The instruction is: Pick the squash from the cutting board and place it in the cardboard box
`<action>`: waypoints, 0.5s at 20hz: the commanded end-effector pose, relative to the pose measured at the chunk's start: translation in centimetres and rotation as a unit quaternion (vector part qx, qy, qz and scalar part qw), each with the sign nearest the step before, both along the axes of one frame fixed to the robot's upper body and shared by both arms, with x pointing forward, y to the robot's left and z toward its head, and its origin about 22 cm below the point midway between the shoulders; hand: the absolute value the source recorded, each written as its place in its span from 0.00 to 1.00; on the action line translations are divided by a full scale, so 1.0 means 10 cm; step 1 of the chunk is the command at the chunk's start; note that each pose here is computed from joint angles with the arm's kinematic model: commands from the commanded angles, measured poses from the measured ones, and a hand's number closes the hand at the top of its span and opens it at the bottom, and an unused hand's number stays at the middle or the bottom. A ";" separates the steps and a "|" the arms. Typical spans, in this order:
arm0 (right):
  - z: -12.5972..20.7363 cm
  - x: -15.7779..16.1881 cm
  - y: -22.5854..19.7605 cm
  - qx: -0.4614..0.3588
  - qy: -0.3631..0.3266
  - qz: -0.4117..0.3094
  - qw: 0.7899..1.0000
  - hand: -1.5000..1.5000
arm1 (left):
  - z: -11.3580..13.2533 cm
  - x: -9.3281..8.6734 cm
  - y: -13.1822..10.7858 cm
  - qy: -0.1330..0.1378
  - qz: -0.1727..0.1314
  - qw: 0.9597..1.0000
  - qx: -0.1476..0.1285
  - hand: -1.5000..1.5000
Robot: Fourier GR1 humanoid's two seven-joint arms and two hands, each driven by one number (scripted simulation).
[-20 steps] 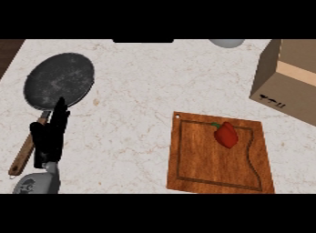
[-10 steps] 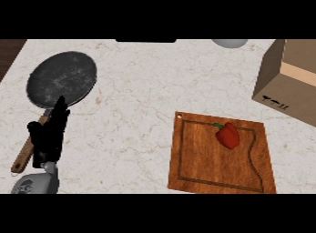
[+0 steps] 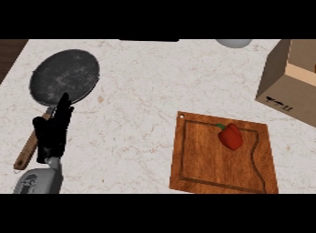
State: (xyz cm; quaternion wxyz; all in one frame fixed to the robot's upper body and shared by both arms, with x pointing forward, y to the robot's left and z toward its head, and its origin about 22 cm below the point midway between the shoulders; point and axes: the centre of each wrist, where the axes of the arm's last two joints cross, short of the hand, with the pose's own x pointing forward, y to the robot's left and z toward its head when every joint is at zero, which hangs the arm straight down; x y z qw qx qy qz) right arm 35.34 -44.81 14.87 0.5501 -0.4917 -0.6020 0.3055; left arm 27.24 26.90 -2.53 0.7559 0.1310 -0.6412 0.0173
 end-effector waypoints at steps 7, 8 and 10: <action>-0.28 0.16 -0.25 0.132 0.037 0.006 0.991 0.00 | 0.07 0.06 -0.05 0.001 -0.004 1.000 0.002 0.50; -0.30 0.16 -0.23 0.154 0.015 0.027 0.988 0.00 | -0.01 -0.01 0.01 -0.008 -0.007 1.000 -0.004 0.50; -0.17 0.17 -0.30 0.183 -0.013 0.045 0.982 0.00 | -0.12 -0.12 -0.08 -0.006 -0.008 1.000 -0.003 0.50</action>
